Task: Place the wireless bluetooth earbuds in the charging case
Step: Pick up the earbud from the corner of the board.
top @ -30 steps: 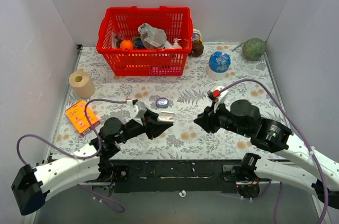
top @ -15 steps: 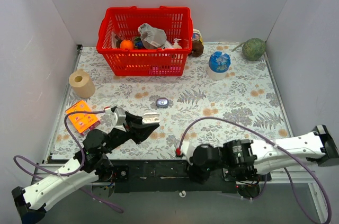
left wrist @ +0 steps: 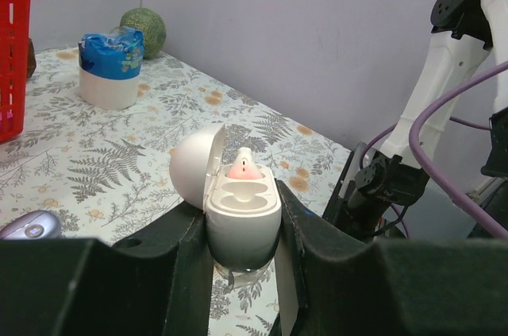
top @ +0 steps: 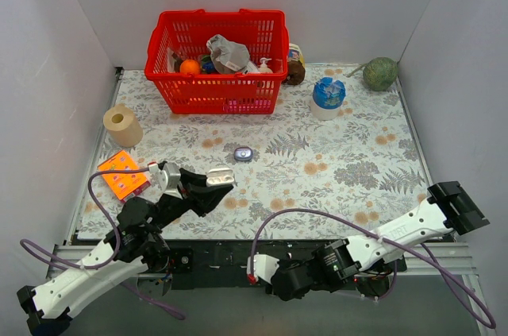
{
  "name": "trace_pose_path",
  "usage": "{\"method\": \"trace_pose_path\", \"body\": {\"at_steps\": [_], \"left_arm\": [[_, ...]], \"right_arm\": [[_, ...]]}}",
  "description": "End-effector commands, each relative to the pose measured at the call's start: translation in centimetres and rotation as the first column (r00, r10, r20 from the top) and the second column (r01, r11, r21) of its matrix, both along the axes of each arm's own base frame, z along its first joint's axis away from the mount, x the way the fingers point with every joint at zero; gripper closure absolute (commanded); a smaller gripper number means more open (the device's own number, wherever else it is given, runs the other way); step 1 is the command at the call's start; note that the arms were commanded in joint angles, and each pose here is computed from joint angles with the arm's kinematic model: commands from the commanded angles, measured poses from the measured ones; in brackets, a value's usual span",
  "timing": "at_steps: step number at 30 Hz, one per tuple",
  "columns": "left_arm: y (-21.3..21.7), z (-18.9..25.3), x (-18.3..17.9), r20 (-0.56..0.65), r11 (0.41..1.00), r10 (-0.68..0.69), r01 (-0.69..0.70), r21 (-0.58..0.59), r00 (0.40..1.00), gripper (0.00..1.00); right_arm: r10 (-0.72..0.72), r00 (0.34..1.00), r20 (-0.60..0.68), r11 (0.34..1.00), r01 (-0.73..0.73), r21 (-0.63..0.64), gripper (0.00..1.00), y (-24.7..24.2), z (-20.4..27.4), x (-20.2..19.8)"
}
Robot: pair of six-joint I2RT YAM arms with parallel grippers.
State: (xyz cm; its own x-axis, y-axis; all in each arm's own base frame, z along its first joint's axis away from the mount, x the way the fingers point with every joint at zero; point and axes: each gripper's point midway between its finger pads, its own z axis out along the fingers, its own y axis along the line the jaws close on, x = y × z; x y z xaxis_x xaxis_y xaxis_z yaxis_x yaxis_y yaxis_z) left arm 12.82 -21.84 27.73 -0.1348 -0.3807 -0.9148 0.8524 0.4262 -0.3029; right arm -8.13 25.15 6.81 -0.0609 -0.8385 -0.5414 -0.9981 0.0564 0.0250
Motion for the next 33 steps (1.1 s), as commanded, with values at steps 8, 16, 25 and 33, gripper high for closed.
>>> {"method": "trace_pose_path", "body": {"at_steps": [8, 16, 25, 33], "left_arm": [[0.3, 1.2, 0.5, 0.003, 0.999, 0.035, -0.035, 0.008, 0.999, 1.0], [0.1, 0.8, 0.6, -0.012, 0.999, 0.029, -0.029, 0.013, 0.999, 1.0], [-0.1, 0.3, 0.3, -0.034, 1.0, 0.012, -0.011, 0.009, 0.999, 1.0], [-0.3, 0.1, 0.3, -0.046, 1.0, 0.003, -0.002, 0.008, 0.999, 1.0]], "right_arm": [[0.104, 0.993, 0.047, 0.979, -0.11, 0.171, 0.58, 4.2, 0.4, -1.4], [0.155, 0.988, 0.017, 0.977, -0.156, 0.147, 0.64, 3.2, -0.7, -2.2], [0.193, 0.981, 0.02, 0.973, -0.194, 0.127, 0.64, 2.7, -1.5, -3.4], [0.188, 0.982, 0.025, 0.977, -0.19, 0.101, 0.66, 2.3, -2.6, -3.6]]}}
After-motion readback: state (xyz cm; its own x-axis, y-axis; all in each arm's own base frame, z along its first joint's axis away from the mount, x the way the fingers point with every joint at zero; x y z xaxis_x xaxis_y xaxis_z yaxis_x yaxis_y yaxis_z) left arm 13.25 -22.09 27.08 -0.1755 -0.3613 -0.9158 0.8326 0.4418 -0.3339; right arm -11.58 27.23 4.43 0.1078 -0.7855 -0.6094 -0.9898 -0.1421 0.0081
